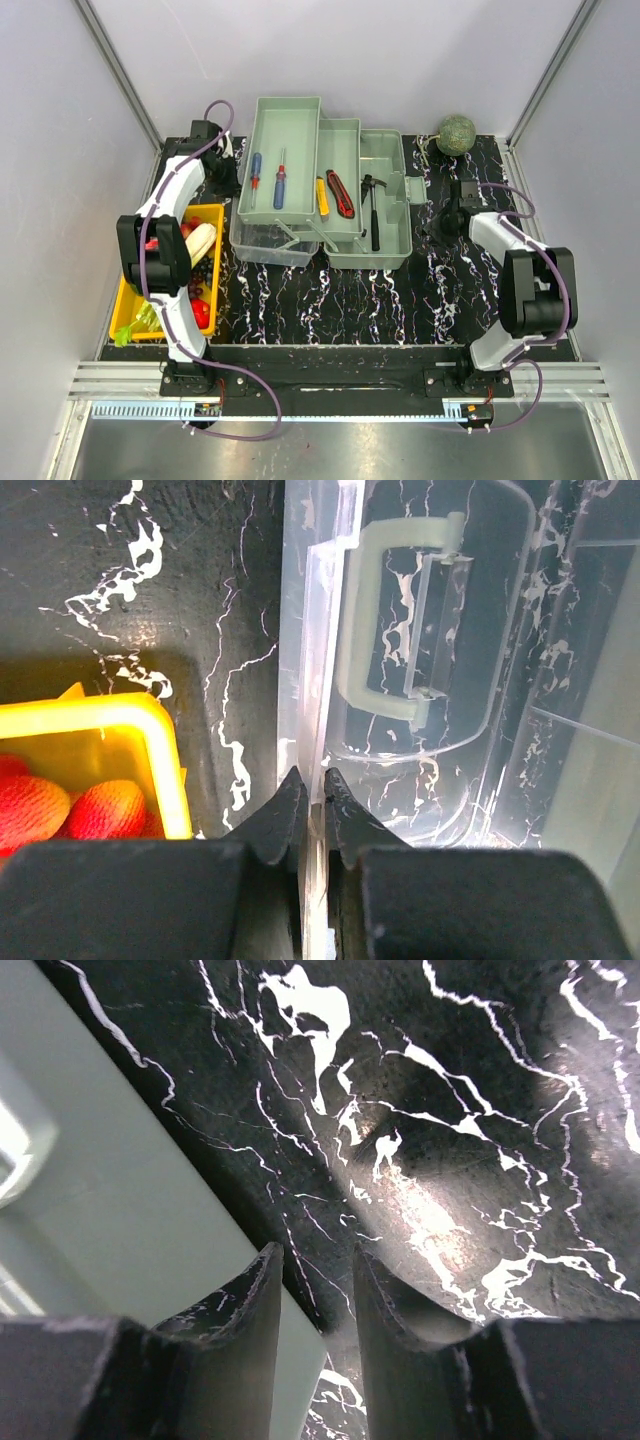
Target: Pack the tool kit
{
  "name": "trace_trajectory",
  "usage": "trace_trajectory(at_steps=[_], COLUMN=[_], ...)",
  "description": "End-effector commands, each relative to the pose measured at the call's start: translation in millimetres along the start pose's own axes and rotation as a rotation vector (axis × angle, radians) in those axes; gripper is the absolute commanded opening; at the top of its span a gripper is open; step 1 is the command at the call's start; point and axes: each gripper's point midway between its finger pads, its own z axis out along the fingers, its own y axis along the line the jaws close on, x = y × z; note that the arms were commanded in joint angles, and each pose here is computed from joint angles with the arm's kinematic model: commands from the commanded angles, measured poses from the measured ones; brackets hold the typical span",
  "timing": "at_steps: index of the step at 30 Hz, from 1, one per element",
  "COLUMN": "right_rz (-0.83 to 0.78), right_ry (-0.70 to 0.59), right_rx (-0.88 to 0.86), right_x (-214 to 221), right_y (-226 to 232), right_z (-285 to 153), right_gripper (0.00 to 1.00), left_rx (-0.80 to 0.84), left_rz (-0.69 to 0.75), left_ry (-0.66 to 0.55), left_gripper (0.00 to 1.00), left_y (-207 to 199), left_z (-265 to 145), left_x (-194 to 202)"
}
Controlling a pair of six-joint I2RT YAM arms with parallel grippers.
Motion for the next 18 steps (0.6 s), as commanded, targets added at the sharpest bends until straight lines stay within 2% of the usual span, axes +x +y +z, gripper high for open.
trace_trajectory(at_steps=[1, 10, 16, 18], right_rz=[0.000, -0.040, -0.085, -0.090], right_ry=[0.057, 0.114, 0.136, 0.146], right_rx=[-0.044, -0.147, -0.187, -0.186], right_x=[5.5, 12.3, 27.7, 35.4], right_y=[10.5, 41.3, 60.8, 63.3], right_z=[12.0, 15.1, 9.1, 8.6], right_gripper=[0.38, 0.37, 0.36, 0.36], left_rx=[0.020, -0.001, 0.002, -0.059], left_rz=[0.052, 0.086, 0.221, 0.263], left_ry=[-0.281, -0.380, -0.496, -0.537], left_gripper=[0.00, 0.00, 0.00, 0.00], left_y=[-28.1, -48.7, -93.0, -102.1], left_z=[-81.9, -122.6, -156.5, -165.5], left_x=[-67.5, -83.3, -88.9, -91.7])
